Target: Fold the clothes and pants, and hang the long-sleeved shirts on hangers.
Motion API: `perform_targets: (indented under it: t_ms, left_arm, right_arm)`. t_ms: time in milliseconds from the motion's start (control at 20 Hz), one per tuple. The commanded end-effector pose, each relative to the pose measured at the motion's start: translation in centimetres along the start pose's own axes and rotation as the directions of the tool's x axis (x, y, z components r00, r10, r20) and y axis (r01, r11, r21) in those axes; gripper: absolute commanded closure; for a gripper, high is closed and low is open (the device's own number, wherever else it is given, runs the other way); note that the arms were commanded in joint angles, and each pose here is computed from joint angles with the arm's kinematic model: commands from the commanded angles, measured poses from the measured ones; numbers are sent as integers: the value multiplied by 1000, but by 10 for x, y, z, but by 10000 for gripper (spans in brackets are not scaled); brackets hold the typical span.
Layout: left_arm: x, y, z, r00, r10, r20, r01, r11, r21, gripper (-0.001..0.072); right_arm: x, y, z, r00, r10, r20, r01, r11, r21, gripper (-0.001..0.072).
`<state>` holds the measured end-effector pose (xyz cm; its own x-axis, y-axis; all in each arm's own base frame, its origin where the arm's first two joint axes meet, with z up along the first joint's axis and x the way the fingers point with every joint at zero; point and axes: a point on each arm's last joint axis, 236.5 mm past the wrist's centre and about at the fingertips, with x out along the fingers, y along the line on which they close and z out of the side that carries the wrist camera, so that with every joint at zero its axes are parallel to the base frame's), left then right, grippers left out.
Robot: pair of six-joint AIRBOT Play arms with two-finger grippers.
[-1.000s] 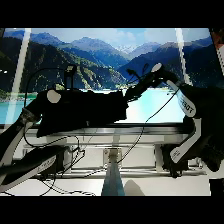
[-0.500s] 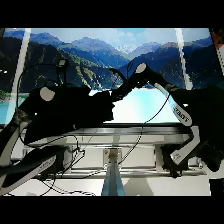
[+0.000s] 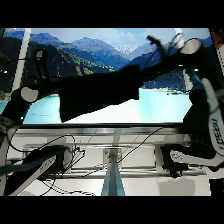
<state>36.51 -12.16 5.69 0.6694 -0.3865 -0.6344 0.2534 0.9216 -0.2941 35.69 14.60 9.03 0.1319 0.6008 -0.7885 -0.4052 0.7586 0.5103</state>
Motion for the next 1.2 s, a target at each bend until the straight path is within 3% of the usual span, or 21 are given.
perform_targets:
  t_ms: [0, 50, 100, 200, 250, 350, 450, 550, 650, 700, 750, 800, 850, 950, 1000, 1050, 1100, 1150]
  left_arm:
    - [-6, 3, 8, 1000, 9, 28, -9, 1000, -3, 20]
    - [-11, 3, 14, 998, 13, 56, -13, 1000, -1, 22]
    - [-19, 4, 25, 995, 19, 96, -19, 1000, 3, 71]
    - [-49, 3, 62, 977, 30, 212, -34, 999, 16, 429]
    - [-70, 1, 85, 958, 36, 283, -44, 999, 24, 495]
    - [-121, -5, 130, 905, 52, 423, -104, 989, 101, 494]
    - [-166, -10, 155, 850, 78, 521, -200, 963, 182, 494]
    - [-202, -18, 167, 793, 78, 605, -246, 949, 200, 494]
    - [-226, -27, 168, 760, 64, 647, -254, 945, 205, 494]
    - [-234, -30, 168, 748, 58, 661, -256, 944, 207, 494]
    - [-241, -33, 168, 738, 53, 673, -258, 943, 208, 494]
    - [-246, -35, 168, 730, 50, 681, -260, 943, 210, 494]
    - [-251, -37, 168, 724, 47, 688, -261, 942, 210, 494]
    - [-254, -38, 167, 719, 44, 693, -262, 942, 211, 494]
    - [-254, -38, 167, 719, 44, 693, -262, 942, 211, 494]
    - [-254, -38, 167, 719, 44, 693, -262, 942, 211, 494]
    - [-253, -38, 167, 720, 44, 692, -261, 942, 211, 494]
    - [-252, -38, 167, 722, 45, 690, -261, 942, 211, 494]
  right_arm:
    - [-111, -42, -29, 941, -309, 138, 275, 936, 222, 684]
    - [-142, -53, -45, 899, -408, 160, 350, 888, 297, 683]
    - [-176, -65, -63, 835, -521, 177, 432, 821, 374, 683]
    - [-240, -87, -109, 672, -726, 146, 565, 630, 533, 684]
    - [-272, -96, -138, 570, -816, 95, 609, 498, 618, 684]
    - [-321, -104, -200, 407, -911, -60, 618, 227, 753, 684]
    - [-353, -97, -266, 307, -916, -260, 543, -56, 838, 683]
    - [-369, -84, -310, 264, -887, -378, 386, -263, 884, 682]
    - [-377, -75, -339, 248, -857, -452, 141, -429, 892, 681]
    - [-377, -73, -348, 254, -845, -471, 32, -479, 877, 667]
    - [-376, -73, -351, 264, -842, -471, -38, -497, 867, 588]
    - [-375, -76, -347, 274, -849, -452, -77, -488, 870, 480]
    - [-374, -81, -342, 279, -859, -429, -82, -467, 881, 425]
    - [-372, -95, -322, 295, -891, -345, -100, -388, 916, 412]
    - [-371, -101, -315, 303, -899, -316, -106, -361, 926, 305]
    - [-369, -107, -313, 310, -901, -303, -108, -350, 930, 92]
    - [-366, -112, -312, 321, -900, -295, -106, -343, 933, -8]
    - [-361, -119, -307, 341, -900, -270, -112, -324, 939, 3]
